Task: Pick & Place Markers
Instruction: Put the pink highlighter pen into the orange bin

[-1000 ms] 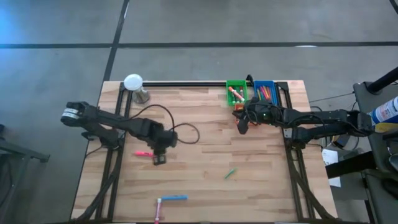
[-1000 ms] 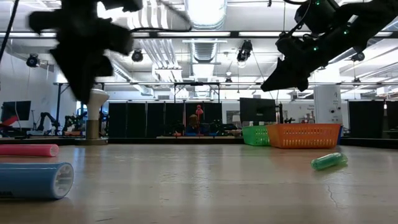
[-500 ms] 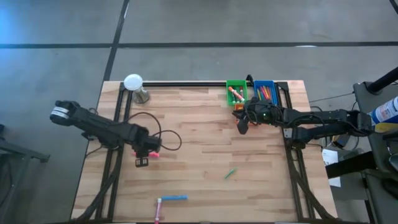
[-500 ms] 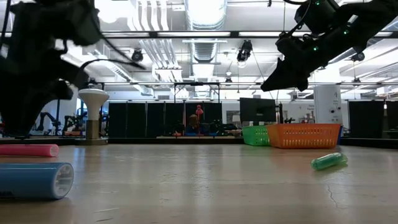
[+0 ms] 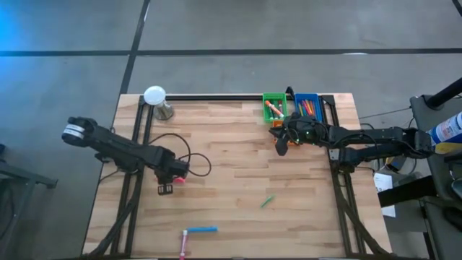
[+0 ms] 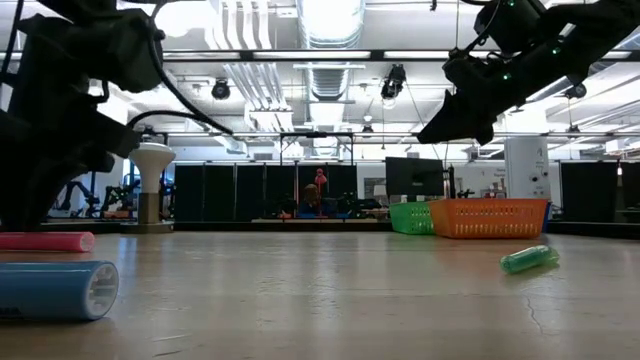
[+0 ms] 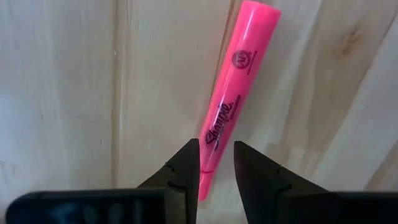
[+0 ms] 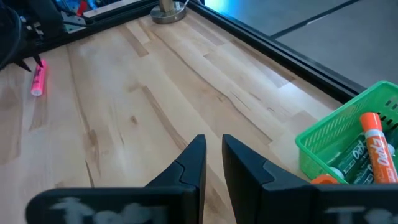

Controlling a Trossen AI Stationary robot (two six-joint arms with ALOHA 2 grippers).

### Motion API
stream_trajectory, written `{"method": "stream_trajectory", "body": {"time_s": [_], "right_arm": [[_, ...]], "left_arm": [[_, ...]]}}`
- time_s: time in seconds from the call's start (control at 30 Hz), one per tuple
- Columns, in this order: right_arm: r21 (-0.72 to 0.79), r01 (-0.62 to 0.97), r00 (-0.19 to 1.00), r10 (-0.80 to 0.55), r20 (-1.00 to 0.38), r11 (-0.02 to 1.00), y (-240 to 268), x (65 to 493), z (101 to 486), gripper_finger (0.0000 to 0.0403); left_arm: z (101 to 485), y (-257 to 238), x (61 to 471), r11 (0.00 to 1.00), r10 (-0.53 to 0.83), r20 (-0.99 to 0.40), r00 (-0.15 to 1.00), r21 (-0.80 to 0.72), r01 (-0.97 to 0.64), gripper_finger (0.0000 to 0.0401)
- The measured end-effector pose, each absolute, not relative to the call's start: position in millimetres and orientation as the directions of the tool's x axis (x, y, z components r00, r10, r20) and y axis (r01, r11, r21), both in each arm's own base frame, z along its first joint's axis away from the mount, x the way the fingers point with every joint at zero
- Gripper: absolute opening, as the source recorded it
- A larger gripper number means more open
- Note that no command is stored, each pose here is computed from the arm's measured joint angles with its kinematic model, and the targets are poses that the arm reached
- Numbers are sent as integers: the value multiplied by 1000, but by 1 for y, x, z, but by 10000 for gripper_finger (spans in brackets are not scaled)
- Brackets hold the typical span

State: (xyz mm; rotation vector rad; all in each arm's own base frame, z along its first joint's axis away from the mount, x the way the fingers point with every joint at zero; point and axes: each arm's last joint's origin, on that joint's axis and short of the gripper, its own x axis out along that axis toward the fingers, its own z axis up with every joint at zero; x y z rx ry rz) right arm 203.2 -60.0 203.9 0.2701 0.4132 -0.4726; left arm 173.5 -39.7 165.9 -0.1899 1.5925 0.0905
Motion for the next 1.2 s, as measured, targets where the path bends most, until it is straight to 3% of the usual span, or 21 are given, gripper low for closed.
{"method": "stream_trajectory", "body": {"time_s": [0.67,0.83,1.0,1.2], "right_arm": [[102,466,812,-379,-443,879,-59,203,204,48],[86,430,824,-351,-445,899,-52,202,206,48],[97,381,839,-300,-454,919,-38,199,209,50],[139,301,845,-196,-498,943,-14,196,207,87]], "left_arm": [[145,-41,183,981,-53,-993,-102,-33,-189,80],[158,-36,198,980,-98,-995,7,-97,-171,52],[177,-21,227,985,-113,-973,199,-136,-106,53],[194,14,276,994,-70,-899,432,-97,-40,55]]}}
